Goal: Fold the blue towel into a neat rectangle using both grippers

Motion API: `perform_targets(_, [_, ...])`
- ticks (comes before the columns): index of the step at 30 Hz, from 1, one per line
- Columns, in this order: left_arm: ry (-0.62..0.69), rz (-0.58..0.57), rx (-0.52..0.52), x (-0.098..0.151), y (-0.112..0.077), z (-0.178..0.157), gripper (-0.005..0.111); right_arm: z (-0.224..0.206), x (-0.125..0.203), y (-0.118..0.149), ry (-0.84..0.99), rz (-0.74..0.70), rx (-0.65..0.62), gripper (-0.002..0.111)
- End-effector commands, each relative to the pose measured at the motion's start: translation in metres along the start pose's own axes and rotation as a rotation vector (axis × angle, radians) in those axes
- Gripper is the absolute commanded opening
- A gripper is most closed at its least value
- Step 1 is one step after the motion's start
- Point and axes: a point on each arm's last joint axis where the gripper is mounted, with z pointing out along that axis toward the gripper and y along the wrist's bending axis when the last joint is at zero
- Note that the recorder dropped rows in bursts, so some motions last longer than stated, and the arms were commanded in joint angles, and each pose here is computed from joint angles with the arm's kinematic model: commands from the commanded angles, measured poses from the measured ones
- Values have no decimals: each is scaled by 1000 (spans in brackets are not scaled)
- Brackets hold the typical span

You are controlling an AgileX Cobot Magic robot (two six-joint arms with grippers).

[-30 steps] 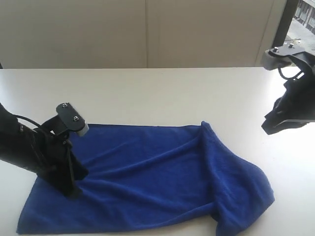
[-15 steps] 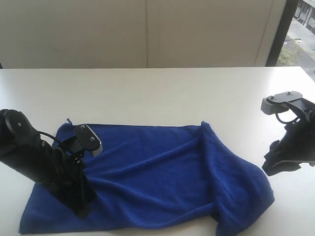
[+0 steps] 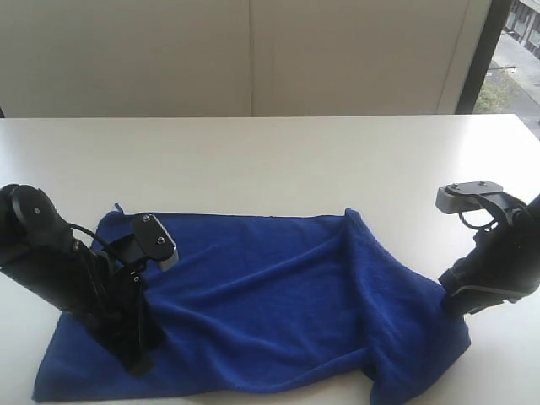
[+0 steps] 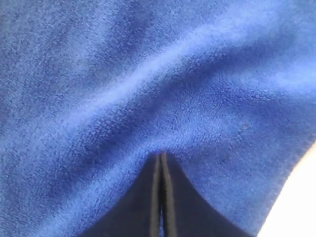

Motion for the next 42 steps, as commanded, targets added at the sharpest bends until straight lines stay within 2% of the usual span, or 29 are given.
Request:
perform_targets(1, [132, 17, 96, 17, -10, 9, 0, 0, 1, -1, -2, 22, -7, 16])
perform_targets(7, [175, -6, 94, 21, -9, 9, 0, 0, 1, -1, -2, 22, -7, 0])
perform_targets(15, [258, -49, 47, 29, -6, 8, 0, -3, 1, -3, 2, -6, 14, 0])
perform_targets(24, [257, -46, 43, 29, -6, 8, 0, -50, -20, -12, -78, -20, 233, 0])
perform_targets(32, [252, -46, 37, 29, -5, 8, 0, -78, -41, -34, -87, -52, 472, 0])
perform_targets(38, [249, -45, 33, 29, -5, 8, 0, -85, -61, -54, -86, -153, 621, 0])
perform_targets(42, [249, -45, 33, 29, -5, 8, 0, -69, -69, -72, 2, -221, 676, 0])
